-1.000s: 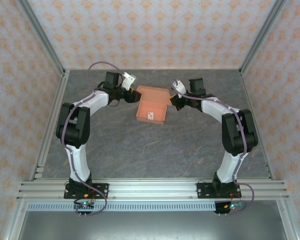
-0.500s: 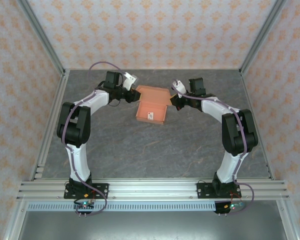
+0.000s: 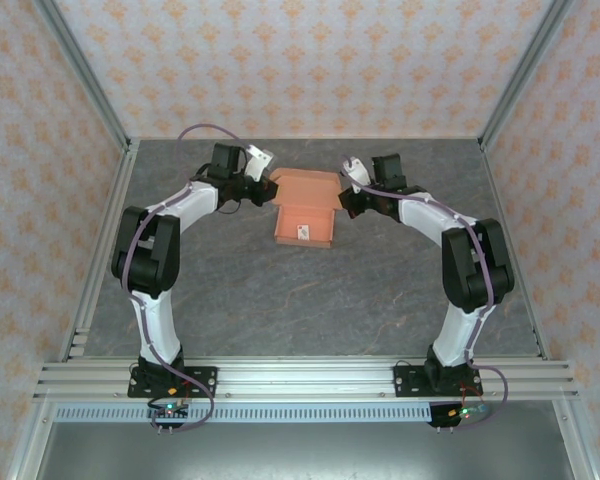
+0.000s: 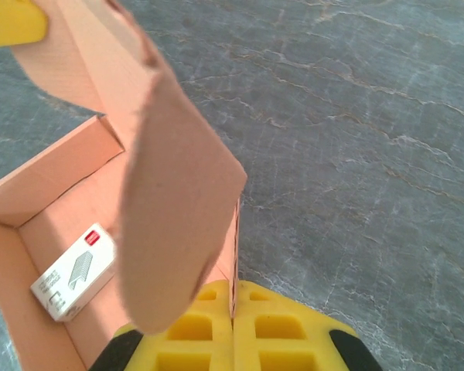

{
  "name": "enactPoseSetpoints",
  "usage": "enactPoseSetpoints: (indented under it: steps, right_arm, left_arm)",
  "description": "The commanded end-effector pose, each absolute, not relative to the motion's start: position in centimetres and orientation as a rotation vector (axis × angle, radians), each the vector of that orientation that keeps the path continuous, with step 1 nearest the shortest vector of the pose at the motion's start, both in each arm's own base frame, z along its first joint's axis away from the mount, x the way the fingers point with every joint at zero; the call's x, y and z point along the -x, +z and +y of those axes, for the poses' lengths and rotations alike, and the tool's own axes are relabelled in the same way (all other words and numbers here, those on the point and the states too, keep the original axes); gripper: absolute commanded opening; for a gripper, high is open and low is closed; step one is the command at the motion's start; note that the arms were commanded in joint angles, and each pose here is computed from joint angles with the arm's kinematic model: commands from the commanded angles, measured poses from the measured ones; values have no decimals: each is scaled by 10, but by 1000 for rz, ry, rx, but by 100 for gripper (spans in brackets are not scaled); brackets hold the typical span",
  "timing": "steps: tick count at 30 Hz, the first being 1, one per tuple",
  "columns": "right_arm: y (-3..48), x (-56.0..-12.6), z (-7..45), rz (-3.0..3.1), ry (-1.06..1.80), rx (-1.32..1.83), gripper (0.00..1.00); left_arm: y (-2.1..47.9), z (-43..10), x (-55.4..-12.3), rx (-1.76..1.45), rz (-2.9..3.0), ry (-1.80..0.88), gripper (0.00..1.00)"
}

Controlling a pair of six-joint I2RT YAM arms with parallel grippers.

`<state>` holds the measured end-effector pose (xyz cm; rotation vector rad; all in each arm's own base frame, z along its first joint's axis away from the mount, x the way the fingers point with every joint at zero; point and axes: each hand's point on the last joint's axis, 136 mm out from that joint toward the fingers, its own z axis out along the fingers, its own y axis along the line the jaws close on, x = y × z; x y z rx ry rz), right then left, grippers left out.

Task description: Fold the paper box

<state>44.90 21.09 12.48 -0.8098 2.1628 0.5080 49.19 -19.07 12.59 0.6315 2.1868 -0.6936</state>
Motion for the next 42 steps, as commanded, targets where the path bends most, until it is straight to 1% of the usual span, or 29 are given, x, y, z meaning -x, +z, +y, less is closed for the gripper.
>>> enactPoseSetpoints:
  steps: [1, 10, 15, 19, 28, 42]
  right_arm:
    - [148, -455, 213, 2177, 403, 684, 1]
    - [162, -457, 212, 2180, 266, 334, 1]
    - [161, -457, 215, 2156, 215, 231, 1]
    - [159, -457, 219, 2140, 168, 185, 1]
    - [151, -456, 227, 2073, 193, 146, 1]
    - [131, -450, 225, 2048, 186, 152, 1]
  left_arm:
    - [167, -192, -497, -531, 2109, -584, 3]
    - [180, -201, -490, -307, 2082, -406, 3]
    - [174, -196, -490, -157, 2075, -349, 3]
    - [173, -195, -490, -42, 2050, -334, 5]
    - [161, -204, -484, 102, 2001, -284, 7]
    - [139, -217, -464, 102, 1970, -156, 6]
